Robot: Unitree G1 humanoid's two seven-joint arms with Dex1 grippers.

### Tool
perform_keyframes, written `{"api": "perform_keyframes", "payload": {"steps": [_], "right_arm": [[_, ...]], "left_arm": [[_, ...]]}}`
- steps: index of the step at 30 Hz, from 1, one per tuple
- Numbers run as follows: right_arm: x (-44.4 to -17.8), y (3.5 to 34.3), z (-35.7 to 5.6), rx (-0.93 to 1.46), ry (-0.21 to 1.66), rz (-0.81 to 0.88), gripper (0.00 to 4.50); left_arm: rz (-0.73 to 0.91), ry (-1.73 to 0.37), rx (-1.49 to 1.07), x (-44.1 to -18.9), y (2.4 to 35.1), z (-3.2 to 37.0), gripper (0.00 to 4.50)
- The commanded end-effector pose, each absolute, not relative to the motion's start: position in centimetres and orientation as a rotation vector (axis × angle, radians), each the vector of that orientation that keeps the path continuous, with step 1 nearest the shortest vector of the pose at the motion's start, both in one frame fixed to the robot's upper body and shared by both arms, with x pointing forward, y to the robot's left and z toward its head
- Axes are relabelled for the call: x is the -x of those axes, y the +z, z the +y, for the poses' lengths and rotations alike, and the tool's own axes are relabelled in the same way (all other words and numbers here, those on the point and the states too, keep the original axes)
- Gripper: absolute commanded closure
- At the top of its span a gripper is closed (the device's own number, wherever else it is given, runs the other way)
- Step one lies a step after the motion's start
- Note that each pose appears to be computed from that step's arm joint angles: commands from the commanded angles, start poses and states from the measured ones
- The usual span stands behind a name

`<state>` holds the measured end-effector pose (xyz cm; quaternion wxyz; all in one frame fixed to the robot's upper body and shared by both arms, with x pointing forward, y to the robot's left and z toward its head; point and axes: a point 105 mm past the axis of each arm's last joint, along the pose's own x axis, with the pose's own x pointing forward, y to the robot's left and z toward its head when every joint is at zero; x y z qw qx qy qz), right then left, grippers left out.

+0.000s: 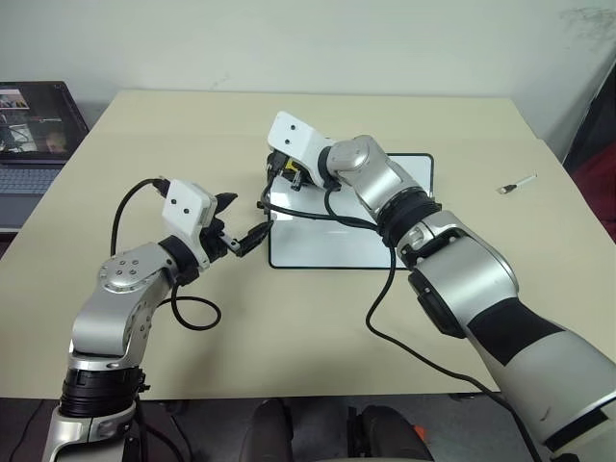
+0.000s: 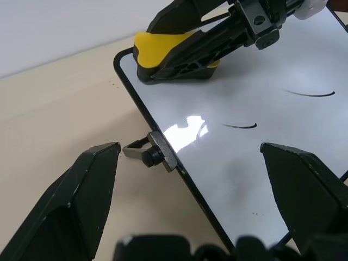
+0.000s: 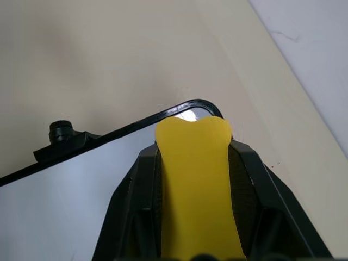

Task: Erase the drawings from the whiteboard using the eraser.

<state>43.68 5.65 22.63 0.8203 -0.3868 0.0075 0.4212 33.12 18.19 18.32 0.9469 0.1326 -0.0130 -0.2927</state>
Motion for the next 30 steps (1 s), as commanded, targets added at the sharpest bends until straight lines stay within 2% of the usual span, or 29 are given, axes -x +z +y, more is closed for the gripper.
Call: {"api": "perform_keyframes", "payload": {"steps": [1, 6, 9, 14, 18, 23, 30], "right_arm": [[-44.2, 20.5, 3.7, 0.834, 0.893, 0.135, 3.20], [-44.1, 19.4, 2.7, 0.810, 0.925, 0.188, 3.20], [-43.8, 20.1, 3.3, 0.781, 0.947, 0.165, 3.20], [-42.2, 24.9, 6.3, 0.676, 1.044, 0.015, 3.20], [-41.9, 27.7, 7.4, 0.684, 0.997, -0.104, 3.20], [-42.9, 25.7, 7.0, 0.735, 0.930, -0.072, 3.20], [-44.1, 21.3, 4.4, 0.818, 0.881, 0.051, 3.20]], "left_arm": [[-0.070, -0.612, -0.284, -33.1, 19.2, 17.7, 0.00], [-0.065, -0.612, -0.280, -33.1, 19.0, 17.7, 0.00], [-0.065, -0.613, -0.278, -33.1, 19.0, 17.6, 0.00], [-0.071, -0.603, -0.276, -33.2, 19.2, 17.9, 0.00], [-0.104, -0.562, -0.269, -33.8, 20.0, 18.3, 0.00], [-0.118, -0.557, -0.269, -34.0, 20.5, 18.2, 0.00], [-0.113, -0.557, -0.273, -33.8, 20.3, 18.4, 0.00]]}}
